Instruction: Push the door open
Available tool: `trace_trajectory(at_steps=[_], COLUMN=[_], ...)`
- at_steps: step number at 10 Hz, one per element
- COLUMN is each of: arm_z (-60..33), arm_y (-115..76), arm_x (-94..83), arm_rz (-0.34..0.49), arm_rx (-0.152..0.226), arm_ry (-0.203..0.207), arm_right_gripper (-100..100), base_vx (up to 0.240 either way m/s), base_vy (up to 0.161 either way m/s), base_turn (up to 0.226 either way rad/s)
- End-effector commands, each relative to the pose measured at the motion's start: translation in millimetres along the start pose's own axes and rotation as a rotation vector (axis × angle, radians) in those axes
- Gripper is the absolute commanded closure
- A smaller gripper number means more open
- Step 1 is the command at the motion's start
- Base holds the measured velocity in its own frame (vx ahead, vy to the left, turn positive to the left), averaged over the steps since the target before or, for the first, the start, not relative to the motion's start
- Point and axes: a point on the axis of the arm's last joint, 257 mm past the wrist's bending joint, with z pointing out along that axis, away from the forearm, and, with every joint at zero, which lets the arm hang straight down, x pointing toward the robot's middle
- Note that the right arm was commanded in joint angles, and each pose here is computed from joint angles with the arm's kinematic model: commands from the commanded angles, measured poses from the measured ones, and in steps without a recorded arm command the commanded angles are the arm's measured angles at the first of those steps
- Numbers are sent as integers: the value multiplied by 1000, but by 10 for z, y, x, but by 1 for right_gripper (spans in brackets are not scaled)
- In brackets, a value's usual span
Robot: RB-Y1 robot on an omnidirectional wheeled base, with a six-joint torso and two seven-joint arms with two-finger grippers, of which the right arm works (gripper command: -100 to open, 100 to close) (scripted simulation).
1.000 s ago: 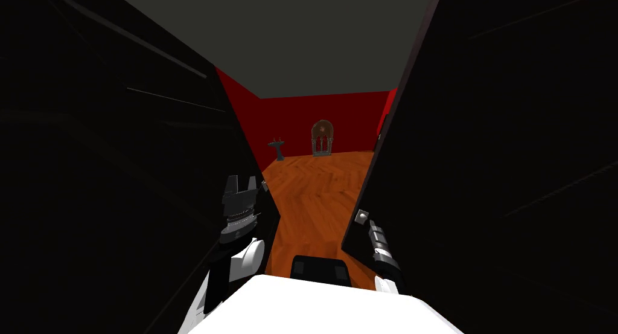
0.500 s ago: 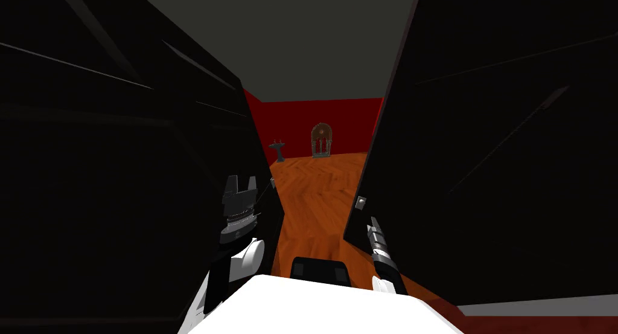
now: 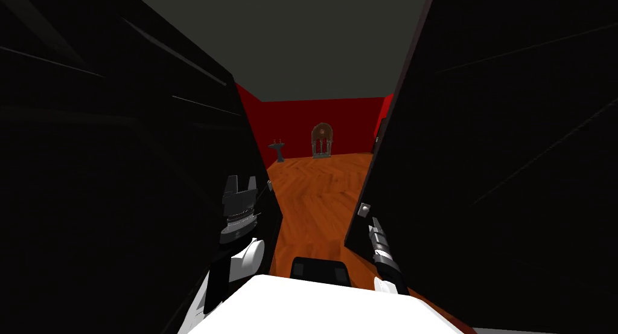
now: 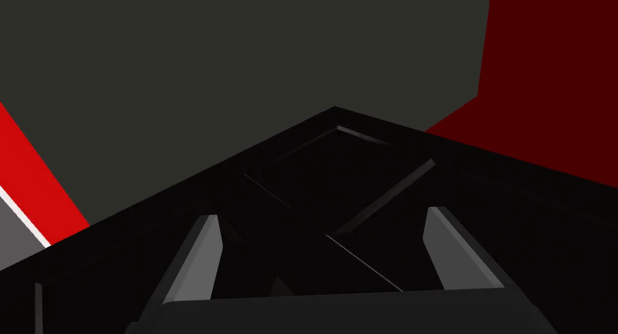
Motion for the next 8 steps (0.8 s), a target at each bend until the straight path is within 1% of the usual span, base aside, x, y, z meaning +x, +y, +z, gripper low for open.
trace_trajectory(at_steps=[1, 4, 5, 6, 8], arm_z=[-3, -33, -28, -28, -28], arm_y=[1, -17, -14, -14, -14], arm_x=[-14, 5, 0, 0, 0], arm_rz=[-2, 9, 6, 6, 6], arm_rx=[-4, -6, -6, -6, -6], arm_ry=[-4, -15, -13, -13, -13], arm_right_gripper=[-100, -100, -100, 100, 100], base_vx=[206, 219, 78, -14, -26], base_vy=[-70, -82, -41, 11, 13], base_turn=[21, 30, 7, -7, 3])
